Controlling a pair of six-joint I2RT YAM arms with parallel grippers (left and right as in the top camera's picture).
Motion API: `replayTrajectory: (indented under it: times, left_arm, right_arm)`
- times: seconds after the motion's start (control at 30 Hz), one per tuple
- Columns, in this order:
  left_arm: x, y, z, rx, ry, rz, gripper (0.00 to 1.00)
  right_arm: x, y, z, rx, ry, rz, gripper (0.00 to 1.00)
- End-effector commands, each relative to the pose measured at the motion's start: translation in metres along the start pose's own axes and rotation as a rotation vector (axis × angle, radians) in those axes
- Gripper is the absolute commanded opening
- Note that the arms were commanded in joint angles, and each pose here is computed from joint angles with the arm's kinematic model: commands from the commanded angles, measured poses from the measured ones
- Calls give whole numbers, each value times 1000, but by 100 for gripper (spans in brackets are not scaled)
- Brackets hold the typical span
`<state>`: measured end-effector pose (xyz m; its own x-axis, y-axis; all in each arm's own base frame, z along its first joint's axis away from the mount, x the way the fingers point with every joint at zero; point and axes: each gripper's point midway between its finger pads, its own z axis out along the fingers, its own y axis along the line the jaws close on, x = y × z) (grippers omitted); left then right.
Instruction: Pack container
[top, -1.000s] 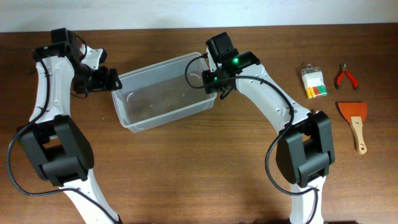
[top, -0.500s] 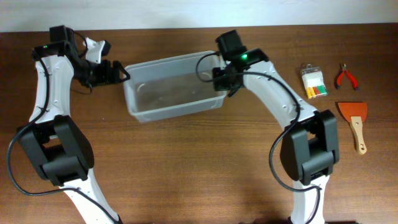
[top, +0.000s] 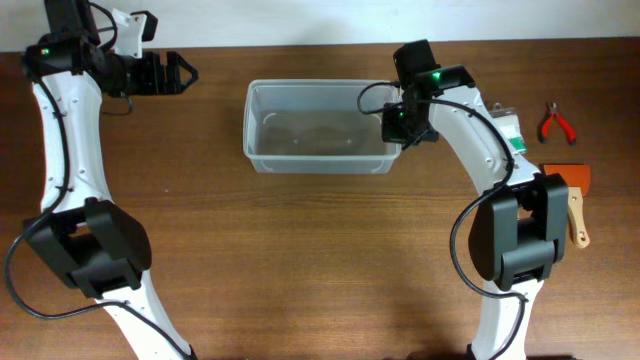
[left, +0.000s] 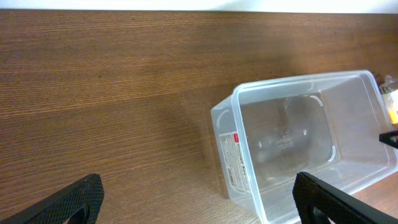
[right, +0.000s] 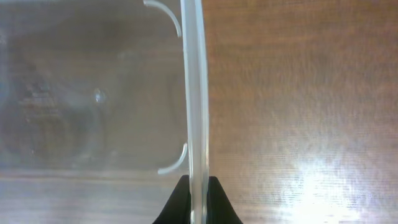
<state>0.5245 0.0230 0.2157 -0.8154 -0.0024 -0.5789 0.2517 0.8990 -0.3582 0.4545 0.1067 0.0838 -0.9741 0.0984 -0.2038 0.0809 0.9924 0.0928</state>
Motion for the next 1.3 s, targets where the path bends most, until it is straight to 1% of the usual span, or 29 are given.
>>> replayTrajectory:
  times: [0.0,0.1,0.3,0.43,0.63,0.77,1.03,1.27]
  left_arm:
    - [-5,-2,-5,3,-17,-1,99]
    - [-5,-2,-5,3,-16,-1,99]
    - [-5,-1,-5,0,-17,-2,99]
    - [-3,8,-5,-51,-5,-4,99]
    - [-2,12,-5,-73,0,-4,99]
    - [-2,12,-5,-73,0,-4,99]
    - [-2,12,-5,-73,0,-4,99]
    - [-1,11,-5,-72,3,-6,99]
  right_arm:
    - [11,-2,-4,-4,56,3,4]
    - [28,0,-5,-28,127,-37,4]
    - [44,-7,-10,-20,196,-83,4]
    - [57,-17,-16,-8,252,-101,4]
    - [63,-27,-21,-3,284,-76,4]
    - [70,-26,-25,-26,319,-59,4]
    - [75,-24,-26,-23,341,41,4]
    - [77,-25,-27,-17,348,38,4]
